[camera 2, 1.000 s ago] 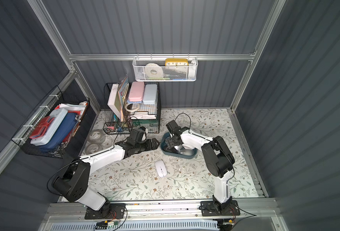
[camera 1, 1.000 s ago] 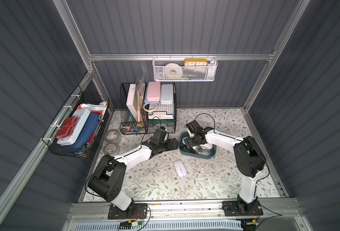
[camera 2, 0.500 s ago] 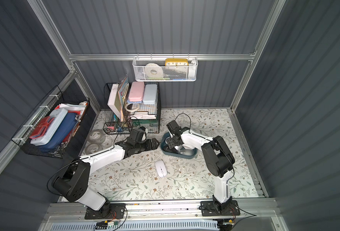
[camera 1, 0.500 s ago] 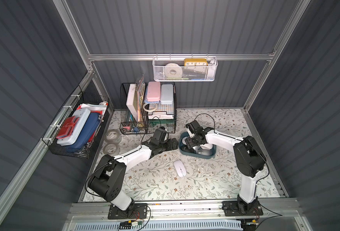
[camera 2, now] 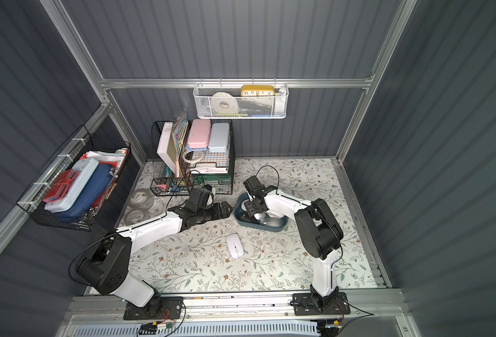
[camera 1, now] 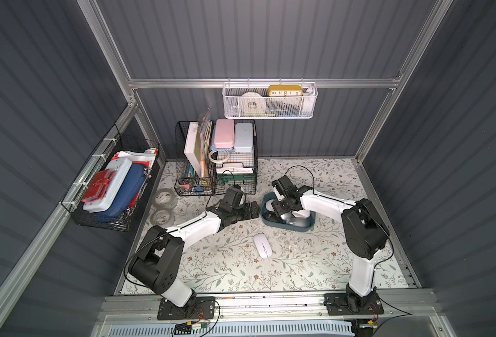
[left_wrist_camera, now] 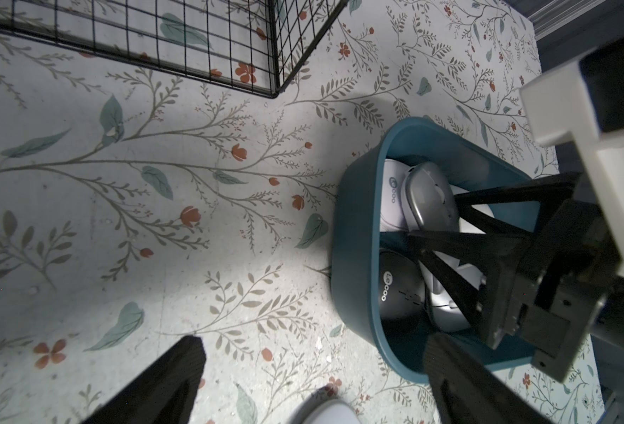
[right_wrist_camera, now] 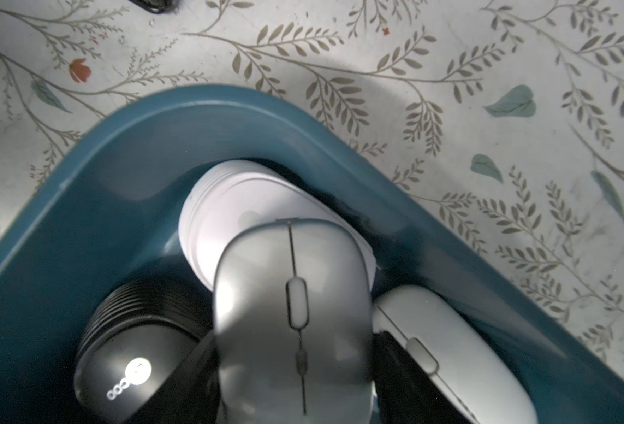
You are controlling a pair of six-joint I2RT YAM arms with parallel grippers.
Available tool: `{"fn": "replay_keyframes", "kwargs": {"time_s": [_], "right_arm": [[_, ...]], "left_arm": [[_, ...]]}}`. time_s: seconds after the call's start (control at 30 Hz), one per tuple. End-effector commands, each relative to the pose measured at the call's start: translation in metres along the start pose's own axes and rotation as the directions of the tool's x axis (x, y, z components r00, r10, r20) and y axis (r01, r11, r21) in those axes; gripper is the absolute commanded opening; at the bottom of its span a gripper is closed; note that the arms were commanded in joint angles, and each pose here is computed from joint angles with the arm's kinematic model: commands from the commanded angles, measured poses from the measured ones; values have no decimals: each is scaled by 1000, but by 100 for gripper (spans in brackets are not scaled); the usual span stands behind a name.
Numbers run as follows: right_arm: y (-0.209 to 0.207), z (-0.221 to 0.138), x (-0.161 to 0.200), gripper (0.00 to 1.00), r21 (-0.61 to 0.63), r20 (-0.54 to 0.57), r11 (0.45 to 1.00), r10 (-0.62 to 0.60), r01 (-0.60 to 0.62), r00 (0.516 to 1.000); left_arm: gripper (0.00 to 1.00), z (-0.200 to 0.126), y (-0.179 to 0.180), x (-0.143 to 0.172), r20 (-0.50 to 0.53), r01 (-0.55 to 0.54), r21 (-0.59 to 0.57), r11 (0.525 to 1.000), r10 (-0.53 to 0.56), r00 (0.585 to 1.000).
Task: Take out the mouse from the storage box
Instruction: Pick up the mouse from the storage box.
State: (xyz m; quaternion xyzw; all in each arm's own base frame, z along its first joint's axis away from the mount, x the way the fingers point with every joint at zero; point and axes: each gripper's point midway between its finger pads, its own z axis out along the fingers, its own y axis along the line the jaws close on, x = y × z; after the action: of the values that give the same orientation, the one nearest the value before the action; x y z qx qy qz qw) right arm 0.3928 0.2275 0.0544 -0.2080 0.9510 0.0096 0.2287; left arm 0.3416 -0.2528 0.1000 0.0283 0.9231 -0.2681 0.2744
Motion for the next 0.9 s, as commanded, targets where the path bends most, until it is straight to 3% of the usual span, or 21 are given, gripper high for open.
{"fn": "replay_keyframes", "kwargs": {"time_s": [0.0,0.3,0.57,0.87], "right_arm": [[-4,-20,-9,64,6,49,999,46,-46,998],[-6,-18,-7,60,17,44,998,67,-68,997],[-6,-63,-8,61,19,93,996,84,-86,992],[17,-98,30,60,51,73,996,65,-69,995]], "left_arm": [[99,-5,1,0,0,-9,-13,1000,9,1000],[99,-7,3,0,4,-9,-24,1000,9,1000],[99,-7,5,0,4,-11,-32,999,11,1000],[99,-8,5,-2,8,-12,-36,999,12,1000]]}}
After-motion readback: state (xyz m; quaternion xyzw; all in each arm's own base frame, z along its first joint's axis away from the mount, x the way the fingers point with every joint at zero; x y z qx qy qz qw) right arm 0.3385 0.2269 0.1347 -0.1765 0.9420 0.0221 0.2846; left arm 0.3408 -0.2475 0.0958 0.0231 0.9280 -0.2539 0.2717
